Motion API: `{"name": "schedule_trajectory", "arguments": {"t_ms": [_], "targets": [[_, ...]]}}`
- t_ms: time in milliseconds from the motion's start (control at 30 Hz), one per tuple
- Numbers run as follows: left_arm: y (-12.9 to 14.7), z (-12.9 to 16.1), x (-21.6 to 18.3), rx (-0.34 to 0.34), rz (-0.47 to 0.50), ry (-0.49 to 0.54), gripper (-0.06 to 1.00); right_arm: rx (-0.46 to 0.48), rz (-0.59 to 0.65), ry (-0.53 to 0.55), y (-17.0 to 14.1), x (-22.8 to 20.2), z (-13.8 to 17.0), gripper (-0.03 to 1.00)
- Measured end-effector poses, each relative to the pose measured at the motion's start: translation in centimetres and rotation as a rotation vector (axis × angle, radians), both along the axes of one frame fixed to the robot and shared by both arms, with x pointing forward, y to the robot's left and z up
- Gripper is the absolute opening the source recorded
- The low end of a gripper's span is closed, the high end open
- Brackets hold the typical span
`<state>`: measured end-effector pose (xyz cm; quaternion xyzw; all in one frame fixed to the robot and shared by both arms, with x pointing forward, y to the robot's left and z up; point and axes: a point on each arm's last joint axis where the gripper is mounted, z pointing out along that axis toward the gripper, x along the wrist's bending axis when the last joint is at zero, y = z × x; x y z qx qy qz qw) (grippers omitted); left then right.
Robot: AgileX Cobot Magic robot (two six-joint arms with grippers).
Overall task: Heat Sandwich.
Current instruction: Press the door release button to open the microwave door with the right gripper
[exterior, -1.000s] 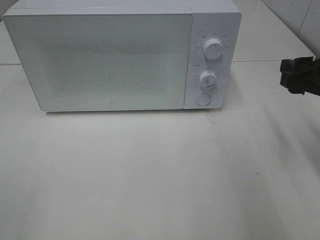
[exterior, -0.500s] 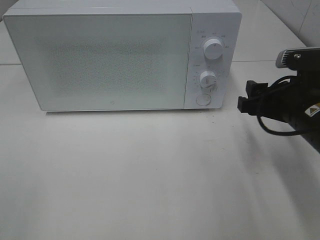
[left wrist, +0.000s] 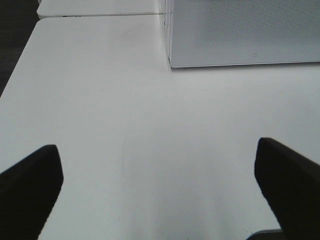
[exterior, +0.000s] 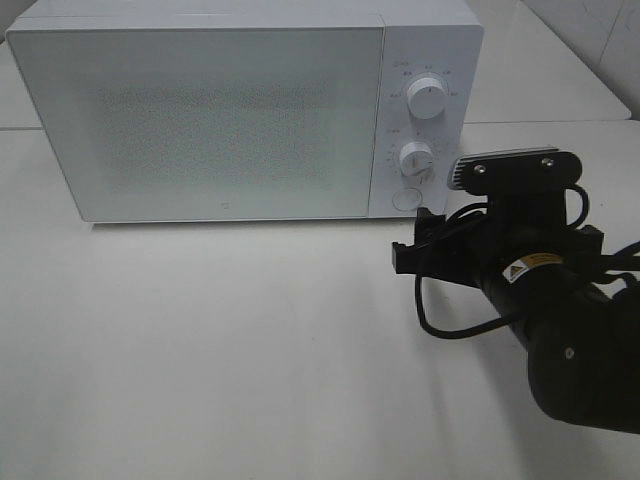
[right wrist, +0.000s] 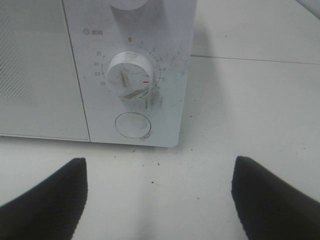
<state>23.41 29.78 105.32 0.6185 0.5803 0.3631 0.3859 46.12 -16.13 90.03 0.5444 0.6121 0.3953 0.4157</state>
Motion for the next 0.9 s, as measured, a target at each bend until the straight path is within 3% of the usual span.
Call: {"name": "schedule_trajectory", "arguments": {"t_ms": [600, 767, 867, 900], "targets": [[0.00, 0.00, 0.00, 0.000, 0.000, 0.000, 0.99, 0.012, -0.004, 0.006, 1.00, -0.05, -0.49, 0.77], [0.00, 0.00, 0.00, 0.000, 0.000, 0.000, 0.99, 0.137, -0.050, 0.011, 1.00, -0.05, -0.49, 0.77], [0.00, 0.00, 0.00, 0.000, 0.000, 0.000, 0.99, 0.350, -0.128, 0.018, 1.00, -0.05, -0.49, 0.77], [0.00, 0.00, 0.00, 0.000, 0.000, 0.000, 0.99, 0.350, -0.128, 0.018, 1.00, -0.05, -0.49, 0.77]]}}
